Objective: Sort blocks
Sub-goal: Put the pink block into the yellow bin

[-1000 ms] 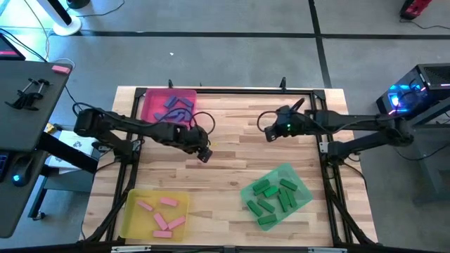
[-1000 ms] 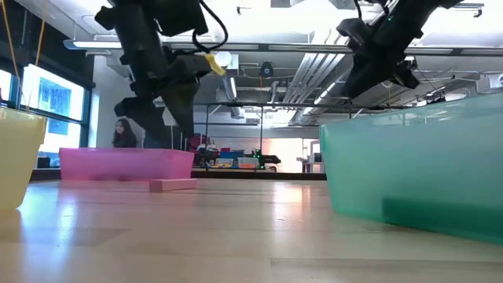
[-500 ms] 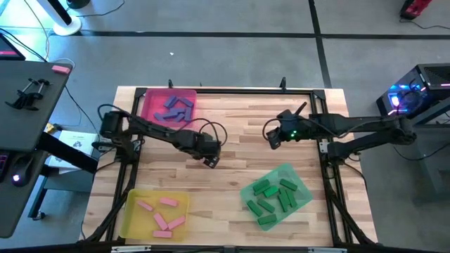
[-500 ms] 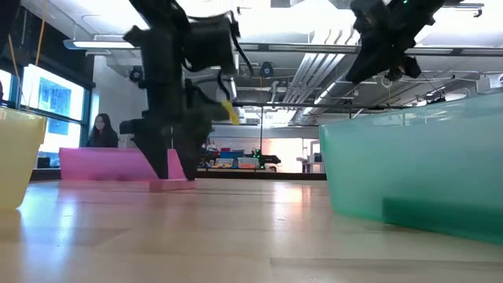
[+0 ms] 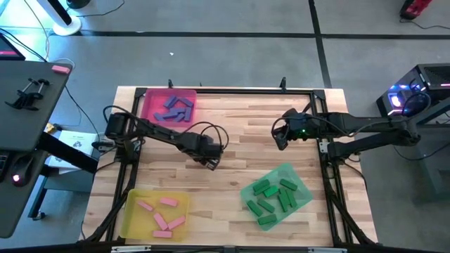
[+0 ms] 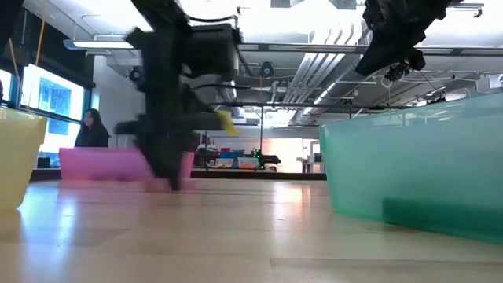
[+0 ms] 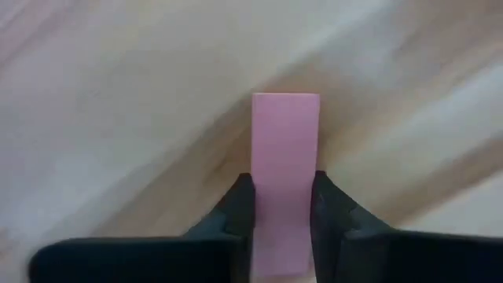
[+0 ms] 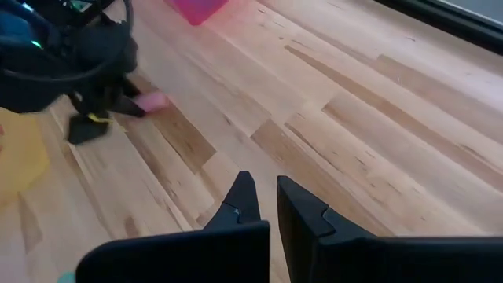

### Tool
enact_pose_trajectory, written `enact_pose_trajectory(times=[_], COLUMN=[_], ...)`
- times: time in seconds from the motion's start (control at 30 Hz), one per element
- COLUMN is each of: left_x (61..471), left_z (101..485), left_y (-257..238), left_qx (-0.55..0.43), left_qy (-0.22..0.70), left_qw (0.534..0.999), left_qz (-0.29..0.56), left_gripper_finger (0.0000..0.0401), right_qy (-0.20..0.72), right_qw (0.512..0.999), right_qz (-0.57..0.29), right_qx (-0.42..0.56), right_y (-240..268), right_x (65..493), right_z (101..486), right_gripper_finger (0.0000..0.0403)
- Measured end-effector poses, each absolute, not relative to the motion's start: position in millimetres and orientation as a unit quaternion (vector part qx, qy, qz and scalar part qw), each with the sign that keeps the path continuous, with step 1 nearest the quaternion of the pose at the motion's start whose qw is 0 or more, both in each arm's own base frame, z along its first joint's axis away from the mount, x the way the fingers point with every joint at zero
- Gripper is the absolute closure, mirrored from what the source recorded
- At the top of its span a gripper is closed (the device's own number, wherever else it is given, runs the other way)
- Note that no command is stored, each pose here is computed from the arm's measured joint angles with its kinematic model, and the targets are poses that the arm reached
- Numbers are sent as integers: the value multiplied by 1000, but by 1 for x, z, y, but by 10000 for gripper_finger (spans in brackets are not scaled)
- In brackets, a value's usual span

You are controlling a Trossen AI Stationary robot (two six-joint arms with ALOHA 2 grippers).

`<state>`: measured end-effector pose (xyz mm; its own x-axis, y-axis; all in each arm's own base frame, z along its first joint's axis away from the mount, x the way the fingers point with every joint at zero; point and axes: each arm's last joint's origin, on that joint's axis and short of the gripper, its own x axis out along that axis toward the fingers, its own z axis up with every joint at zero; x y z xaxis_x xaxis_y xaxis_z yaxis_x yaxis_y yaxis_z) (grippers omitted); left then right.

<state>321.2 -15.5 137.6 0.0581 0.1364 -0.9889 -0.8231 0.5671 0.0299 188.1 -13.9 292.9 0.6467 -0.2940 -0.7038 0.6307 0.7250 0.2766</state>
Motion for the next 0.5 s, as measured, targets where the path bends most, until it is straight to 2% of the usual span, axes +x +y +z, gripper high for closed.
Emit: enact_pose_trajectory(times=[0.07,0.23,0.4,0.5], left_x=[309,279,239,216], left_z=[149,212,270,280], left_y=[-21,-39,-92,-132], left_qx=[-275,-261,-290,-334], left_qy=[604,574,508,511], left_qw=[658,707,789,782], left_qz=[356,319,188,128], left_gripper_finger=[360,359,359,359], right_qy=[327,326,325,325], right_qw=[872,879,887,887], right_qz=[-264,-259,-249,-249], right_qx=[252,233,212,212], right_y=[-14,-14,-14,-14], right_x=[188,188,189,189], right_z=[293,294,295,295], right_gripper_finger=[403,403,403,403])
